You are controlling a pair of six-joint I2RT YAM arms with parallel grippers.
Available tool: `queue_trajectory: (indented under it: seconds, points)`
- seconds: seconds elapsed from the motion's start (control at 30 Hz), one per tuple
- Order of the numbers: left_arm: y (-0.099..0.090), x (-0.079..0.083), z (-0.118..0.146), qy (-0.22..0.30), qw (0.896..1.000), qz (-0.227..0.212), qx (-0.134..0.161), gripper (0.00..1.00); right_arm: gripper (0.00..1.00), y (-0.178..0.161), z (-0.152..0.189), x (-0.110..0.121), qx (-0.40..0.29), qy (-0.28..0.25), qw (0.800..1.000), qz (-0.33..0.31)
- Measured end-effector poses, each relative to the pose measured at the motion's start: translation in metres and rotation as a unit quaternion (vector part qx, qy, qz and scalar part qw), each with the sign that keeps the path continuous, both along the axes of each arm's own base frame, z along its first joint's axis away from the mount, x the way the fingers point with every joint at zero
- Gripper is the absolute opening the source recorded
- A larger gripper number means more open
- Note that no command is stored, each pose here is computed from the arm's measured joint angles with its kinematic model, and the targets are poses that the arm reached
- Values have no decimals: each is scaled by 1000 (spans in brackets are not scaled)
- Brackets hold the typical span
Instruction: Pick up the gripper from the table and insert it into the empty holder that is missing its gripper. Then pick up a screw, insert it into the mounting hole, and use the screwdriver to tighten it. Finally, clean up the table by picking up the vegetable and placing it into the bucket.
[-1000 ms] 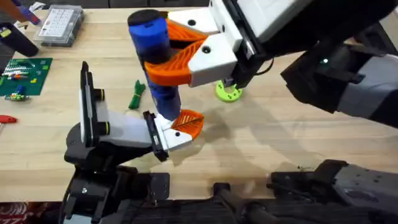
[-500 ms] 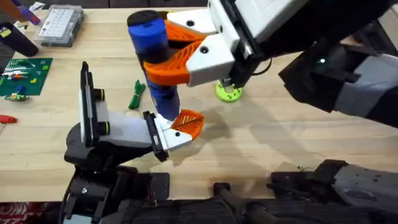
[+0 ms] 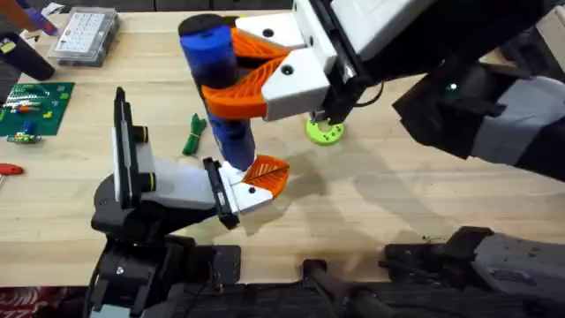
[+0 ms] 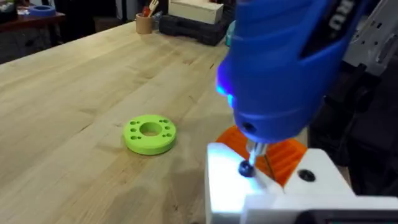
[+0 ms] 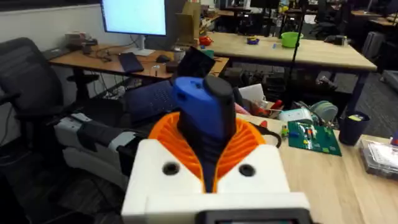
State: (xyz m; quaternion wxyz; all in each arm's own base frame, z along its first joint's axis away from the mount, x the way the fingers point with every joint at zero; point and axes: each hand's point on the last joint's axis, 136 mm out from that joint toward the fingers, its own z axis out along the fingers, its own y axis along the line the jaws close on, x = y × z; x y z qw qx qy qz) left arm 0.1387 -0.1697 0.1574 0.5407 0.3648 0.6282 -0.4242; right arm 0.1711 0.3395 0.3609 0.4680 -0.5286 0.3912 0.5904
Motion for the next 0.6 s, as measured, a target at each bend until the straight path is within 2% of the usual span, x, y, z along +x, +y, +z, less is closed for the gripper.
queue_trajectory:
  seconds: [0.6]
  points:
    - [0, 0, 0, 0, 1000, 0, 0, 14, 47, 1, -1, 0, -3, 4, 1000, 0]
